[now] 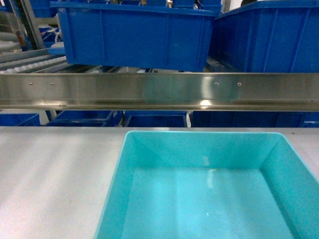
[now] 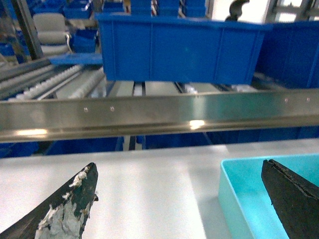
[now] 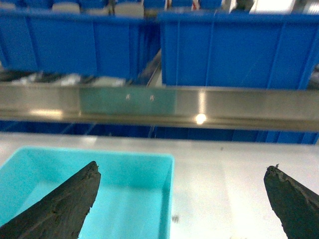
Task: Organize blue bins on left shelf correctly
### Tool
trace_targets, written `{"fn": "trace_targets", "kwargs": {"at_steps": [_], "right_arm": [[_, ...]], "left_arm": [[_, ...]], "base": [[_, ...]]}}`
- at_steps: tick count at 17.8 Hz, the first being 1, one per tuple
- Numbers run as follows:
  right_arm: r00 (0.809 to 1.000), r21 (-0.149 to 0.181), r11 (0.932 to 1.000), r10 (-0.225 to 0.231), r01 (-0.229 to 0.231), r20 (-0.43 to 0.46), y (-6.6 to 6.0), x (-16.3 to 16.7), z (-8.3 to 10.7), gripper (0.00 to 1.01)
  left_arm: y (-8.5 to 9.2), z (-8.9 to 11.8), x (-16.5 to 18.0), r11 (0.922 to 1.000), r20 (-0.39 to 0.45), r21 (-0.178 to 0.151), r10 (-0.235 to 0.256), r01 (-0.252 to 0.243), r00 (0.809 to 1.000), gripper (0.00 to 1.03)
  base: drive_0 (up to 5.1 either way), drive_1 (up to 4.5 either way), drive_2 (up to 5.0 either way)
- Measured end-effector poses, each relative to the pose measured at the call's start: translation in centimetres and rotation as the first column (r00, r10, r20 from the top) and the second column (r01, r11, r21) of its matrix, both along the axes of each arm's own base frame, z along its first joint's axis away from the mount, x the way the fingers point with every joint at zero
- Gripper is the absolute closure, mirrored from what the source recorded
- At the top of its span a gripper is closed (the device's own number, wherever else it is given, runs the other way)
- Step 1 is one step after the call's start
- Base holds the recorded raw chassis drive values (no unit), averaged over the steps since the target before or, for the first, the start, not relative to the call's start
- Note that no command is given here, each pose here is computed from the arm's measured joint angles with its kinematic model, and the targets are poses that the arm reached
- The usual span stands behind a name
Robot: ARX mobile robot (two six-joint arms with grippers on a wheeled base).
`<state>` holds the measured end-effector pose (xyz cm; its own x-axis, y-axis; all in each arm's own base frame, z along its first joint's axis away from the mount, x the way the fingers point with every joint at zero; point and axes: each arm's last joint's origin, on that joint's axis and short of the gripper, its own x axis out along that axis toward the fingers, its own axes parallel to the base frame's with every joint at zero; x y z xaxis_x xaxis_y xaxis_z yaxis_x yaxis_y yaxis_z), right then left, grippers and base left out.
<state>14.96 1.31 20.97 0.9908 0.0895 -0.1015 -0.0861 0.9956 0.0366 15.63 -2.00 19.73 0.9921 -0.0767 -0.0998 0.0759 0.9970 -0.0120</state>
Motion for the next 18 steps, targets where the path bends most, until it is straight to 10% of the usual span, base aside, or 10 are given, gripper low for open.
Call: {"fn": "trace_targets", "kwargs": {"at_steps": [4, 10, 14, 18], "right_arm": [[0.951, -0.006, 0.9993, 0.034, -0.038, -0.308, 1.3, 2.8, -2.6, 0.03], [0.953, 0.019, 0.9994, 0.034, -0.029, -0.300, 0.9, 3.5, -2.5, 0.03], [0.895, 0.043, 0.9958, 0.092, -0.081, -0.437, 0.3, 6.4, -3.3, 0.03], [0.831, 0.065, 0.9876, 0.155, -0.143, -0.534, 1.4, 7.8, -3.5, 0.03]], "left_arm": [[-1.0, -2.2, 2.2, 0.9996, -0.213, 0.027, -0.006, 0.012, 0.977, 0.05], [-1.5, -1.9, 2.6, 1.0000, -0.178, 0.007, 0.008, -0.007, 0.984, 0.05], [-4.7, -1.5, 6.2, 0.9992, -0.195, -0.039, -0.014, 0.007, 0.981, 0.05], [-5.5, -4.4, 8.1, 0.9975, -0.356, -0.047, 0.032, -0.052, 0.934, 0.05]], "base": [[0.0, 0.00, 0.0], [0.0, 0.00, 0.0], [0.0, 0.00, 0.0], [0.0, 0.00, 0.0]]}}
